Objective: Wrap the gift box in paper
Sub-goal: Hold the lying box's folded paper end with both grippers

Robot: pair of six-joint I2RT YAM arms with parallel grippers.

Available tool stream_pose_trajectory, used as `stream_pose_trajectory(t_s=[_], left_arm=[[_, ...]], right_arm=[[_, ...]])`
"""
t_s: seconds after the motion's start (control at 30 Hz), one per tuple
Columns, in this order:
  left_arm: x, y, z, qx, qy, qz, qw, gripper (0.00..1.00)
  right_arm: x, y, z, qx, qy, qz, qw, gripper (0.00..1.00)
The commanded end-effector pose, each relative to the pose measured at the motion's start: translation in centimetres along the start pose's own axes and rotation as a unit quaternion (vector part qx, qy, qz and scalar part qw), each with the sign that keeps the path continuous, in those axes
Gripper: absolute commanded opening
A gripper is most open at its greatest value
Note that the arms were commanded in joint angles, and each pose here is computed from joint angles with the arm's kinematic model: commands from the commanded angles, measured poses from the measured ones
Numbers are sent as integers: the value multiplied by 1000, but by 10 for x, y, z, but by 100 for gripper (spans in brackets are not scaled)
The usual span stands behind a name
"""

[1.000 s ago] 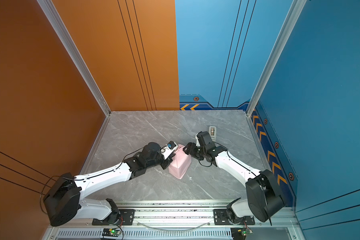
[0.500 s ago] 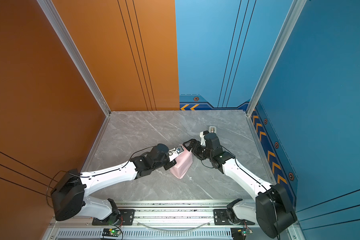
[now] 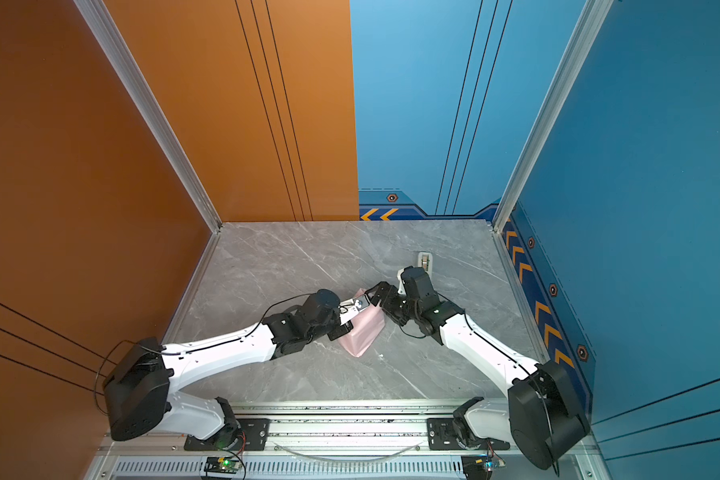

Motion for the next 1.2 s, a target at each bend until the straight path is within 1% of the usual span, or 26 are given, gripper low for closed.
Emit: stream_pose_trajectory(t_s=[0.0, 0.17, 0.3, 0.4, 0.7, 0.87, 0.97, 1.1, 1.17], left_arm=[[-11, 5, -11, -15, -4, 7, 1000, 1], [-16, 7, -11, -4, 0, 15, 1000, 0], [-18, 9, -13, 1, 19, 21, 1000, 0], [-18, 9, -17, 0, 35, 25, 999, 0], [-19, 11, -28, -2, 83, 39, 996, 2], [-18, 11, -32, 0, 100, 45, 994, 2], [-20, 12, -33, -1, 104, 49, 993, 2], [-20, 11, -33, 4, 106, 49, 993, 3], [-21, 11, -33, 6, 105, 49, 993, 3]], right_arm=[[-4, -7, -2, 0, 10, 8, 1000, 86], [-12, -13, 3, 11, 16, 22, 1000, 87], [-25, -11, -2, -1, 24, 34, 999, 87], [-25, -8, -1, 2, 26, 33, 999, 87], [-29, 8, 6, 2, 12, 56, 998, 87], [-31, 13, 9, 7, 0, 69, 998, 88], [-31, 10, 10, 12, -4, 64, 998, 88], [-31, 4, 3, -3, -3, 66, 998, 88], [-25, -5, 1, 0, 1, 53, 999, 88]])
Point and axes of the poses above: each gripper's point midway between its finger pads, its own y axis out along the fingers, its own z axis along the line the jaws close on, x = y × z, the point moved 6 cm from there along -y, back along the fingers, and after that the axes turned 12 degrees about -y, right-handed, at the moved point
